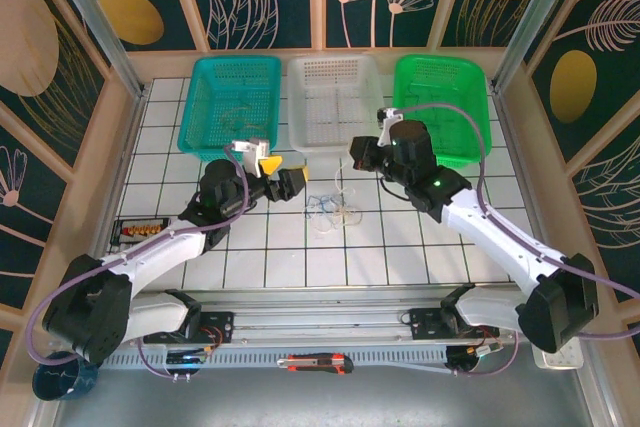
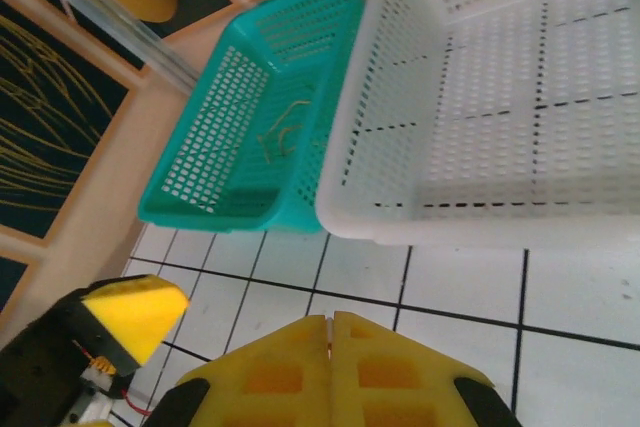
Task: Untangle the cables
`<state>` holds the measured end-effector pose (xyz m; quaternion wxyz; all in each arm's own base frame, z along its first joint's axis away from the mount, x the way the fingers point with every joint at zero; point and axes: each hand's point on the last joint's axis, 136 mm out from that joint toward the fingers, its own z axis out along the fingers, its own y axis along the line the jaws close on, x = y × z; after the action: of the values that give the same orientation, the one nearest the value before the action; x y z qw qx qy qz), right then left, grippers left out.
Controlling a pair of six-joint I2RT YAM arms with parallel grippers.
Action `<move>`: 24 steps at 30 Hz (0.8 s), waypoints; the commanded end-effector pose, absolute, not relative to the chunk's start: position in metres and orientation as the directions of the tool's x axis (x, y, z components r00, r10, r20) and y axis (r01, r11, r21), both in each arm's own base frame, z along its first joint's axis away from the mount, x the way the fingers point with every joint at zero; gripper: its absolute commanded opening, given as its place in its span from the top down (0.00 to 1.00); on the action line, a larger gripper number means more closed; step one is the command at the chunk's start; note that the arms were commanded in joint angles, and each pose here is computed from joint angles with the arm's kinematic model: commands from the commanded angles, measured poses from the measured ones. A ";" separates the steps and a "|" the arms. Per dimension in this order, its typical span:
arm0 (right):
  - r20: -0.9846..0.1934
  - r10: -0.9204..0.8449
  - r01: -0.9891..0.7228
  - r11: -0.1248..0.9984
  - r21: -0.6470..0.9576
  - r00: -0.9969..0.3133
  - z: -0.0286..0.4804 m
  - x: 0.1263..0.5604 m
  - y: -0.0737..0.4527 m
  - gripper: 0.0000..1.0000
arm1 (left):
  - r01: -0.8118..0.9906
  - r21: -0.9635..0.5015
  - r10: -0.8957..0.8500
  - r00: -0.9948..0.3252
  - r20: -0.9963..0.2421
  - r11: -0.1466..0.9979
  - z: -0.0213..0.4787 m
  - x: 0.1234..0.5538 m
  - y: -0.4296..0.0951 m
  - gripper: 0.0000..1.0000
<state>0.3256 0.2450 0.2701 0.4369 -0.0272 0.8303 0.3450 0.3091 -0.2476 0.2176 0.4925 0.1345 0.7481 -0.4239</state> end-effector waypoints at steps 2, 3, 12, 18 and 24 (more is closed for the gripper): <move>-0.760 0.246 -0.419 0.713 0.562 -0.601 0.296 0.324 0.257 1.00 | 0.729 -0.443 -0.150 -0.432 -0.889 0.522 0.221 0.291 -0.269 0.01; -0.760 0.250 -0.423 0.707 0.567 -0.600 0.299 0.324 0.258 1.00 | 0.735 -0.437 -0.142 -0.430 -0.892 0.519 0.220 0.290 -0.273 0.01; -0.764 0.259 -0.454 0.676 0.581 -0.591 0.314 0.317 0.266 1.00 | 0.792 -0.408 -0.117 -0.401 -0.909 0.454 0.225 0.286 -0.313 0.01; -0.766 0.260 -0.478 0.652 0.588 -0.588 0.324 0.311 0.274 1.00 | 0.802 -0.395 -0.136 -0.376 -0.917 0.448 0.235 0.300 -0.332 0.01; -0.772 0.270 -0.522 0.605 0.601 -0.576 0.348 0.301 0.284 1.00 | 0.797 -0.405 -0.197 -0.354 -0.914 0.448 0.247 0.315 -0.340 0.09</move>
<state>0.3075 0.2762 0.3086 0.4326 -0.0718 0.8044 0.4009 0.3083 -0.3333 0.2191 0.4864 0.2261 0.7068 -0.4612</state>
